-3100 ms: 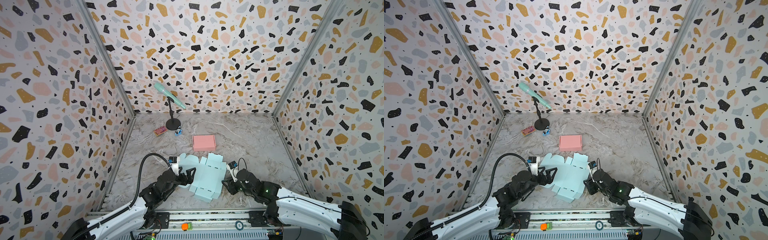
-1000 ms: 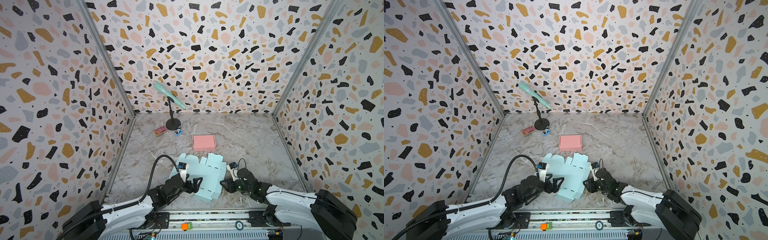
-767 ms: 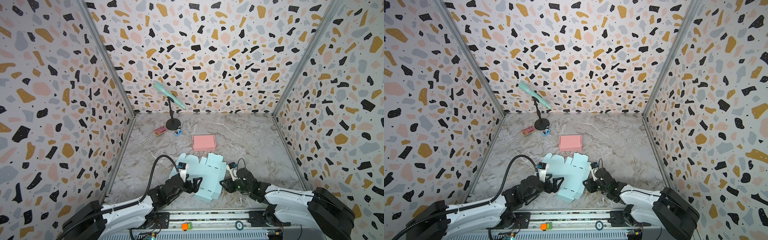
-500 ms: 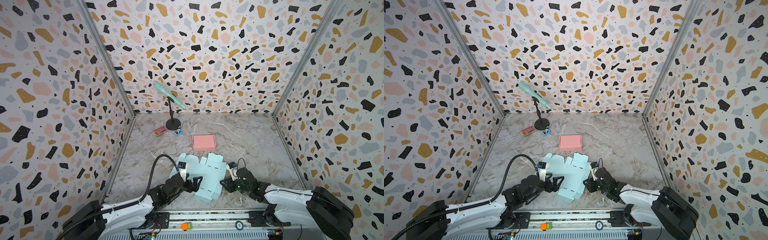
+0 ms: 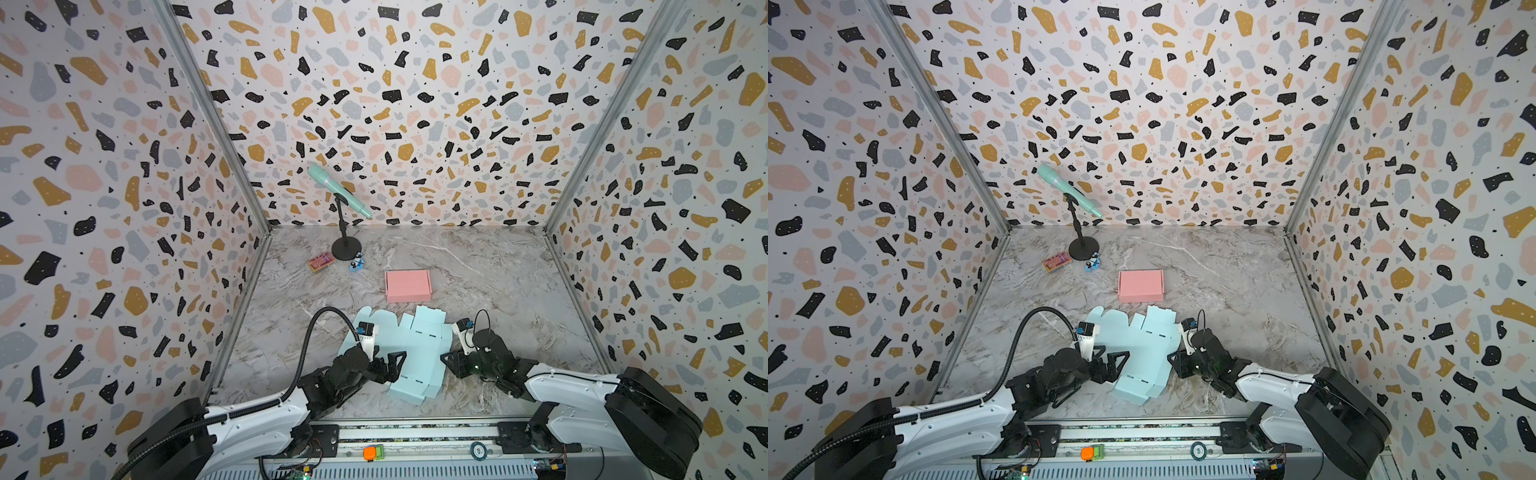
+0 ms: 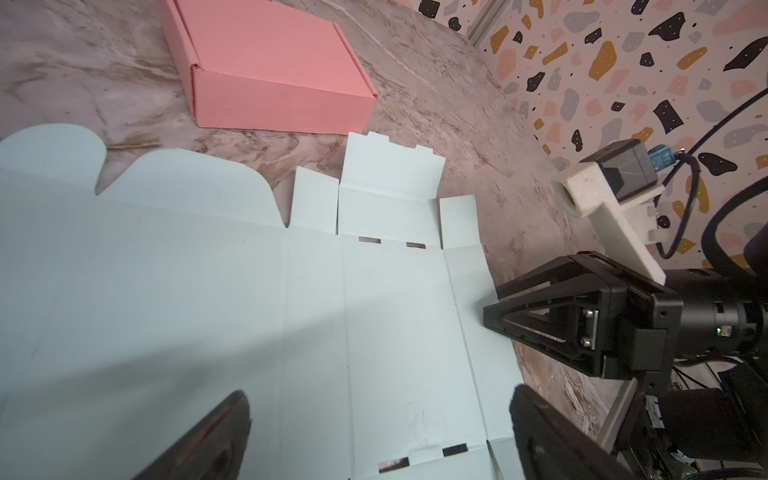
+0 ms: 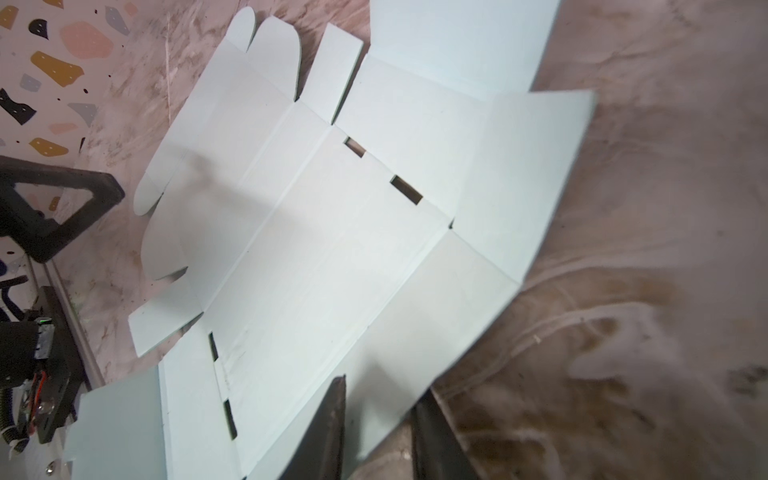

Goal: Fold the paper box

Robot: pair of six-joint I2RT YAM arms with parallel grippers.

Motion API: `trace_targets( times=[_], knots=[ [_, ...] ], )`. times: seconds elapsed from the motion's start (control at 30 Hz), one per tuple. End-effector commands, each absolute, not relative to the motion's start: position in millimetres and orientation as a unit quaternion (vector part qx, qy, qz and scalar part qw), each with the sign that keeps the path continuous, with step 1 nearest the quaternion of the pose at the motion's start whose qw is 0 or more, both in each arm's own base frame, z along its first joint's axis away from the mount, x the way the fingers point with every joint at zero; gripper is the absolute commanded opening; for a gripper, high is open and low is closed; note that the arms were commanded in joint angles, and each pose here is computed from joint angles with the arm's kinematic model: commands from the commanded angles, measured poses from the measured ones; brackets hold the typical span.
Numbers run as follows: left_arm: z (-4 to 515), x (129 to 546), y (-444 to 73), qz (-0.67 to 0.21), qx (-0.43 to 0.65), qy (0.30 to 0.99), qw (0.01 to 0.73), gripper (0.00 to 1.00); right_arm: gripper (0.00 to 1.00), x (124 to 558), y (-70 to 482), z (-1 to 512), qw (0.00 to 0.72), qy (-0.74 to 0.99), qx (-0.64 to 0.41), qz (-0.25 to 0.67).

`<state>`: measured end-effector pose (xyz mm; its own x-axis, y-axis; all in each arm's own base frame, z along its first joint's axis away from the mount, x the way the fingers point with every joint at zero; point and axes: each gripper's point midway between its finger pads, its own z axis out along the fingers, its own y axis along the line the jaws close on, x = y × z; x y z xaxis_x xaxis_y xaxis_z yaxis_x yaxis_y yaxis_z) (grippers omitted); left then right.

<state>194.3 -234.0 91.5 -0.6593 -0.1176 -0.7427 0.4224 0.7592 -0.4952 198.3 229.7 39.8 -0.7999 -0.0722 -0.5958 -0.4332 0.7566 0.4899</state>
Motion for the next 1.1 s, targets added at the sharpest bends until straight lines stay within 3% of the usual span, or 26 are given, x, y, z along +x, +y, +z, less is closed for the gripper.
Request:
trace_targets(
  times=[0.0,0.7,0.97,1.07],
  knots=[
    [105,200,-239,-0.341,0.088,0.837,0.419,0.98,0.28,207,235,49,0.292,0.888,-0.153,0.321],
    [97,201,-230,-0.331,0.070,0.841,0.423,0.99,0.28,234,257,51,0.279,0.891,-0.197,0.298],
    [98,200,-228,-0.334,0.067,0.839,0.425,0.99,0.43,226,252,61,0.289,0.885,-0.175,0.320],
    [99,200,-229,-0.335,0.068,0.838,0.426,0.99,0.45,218,249,58,0.283,0.884,-0.168,0.333]
  ],
)
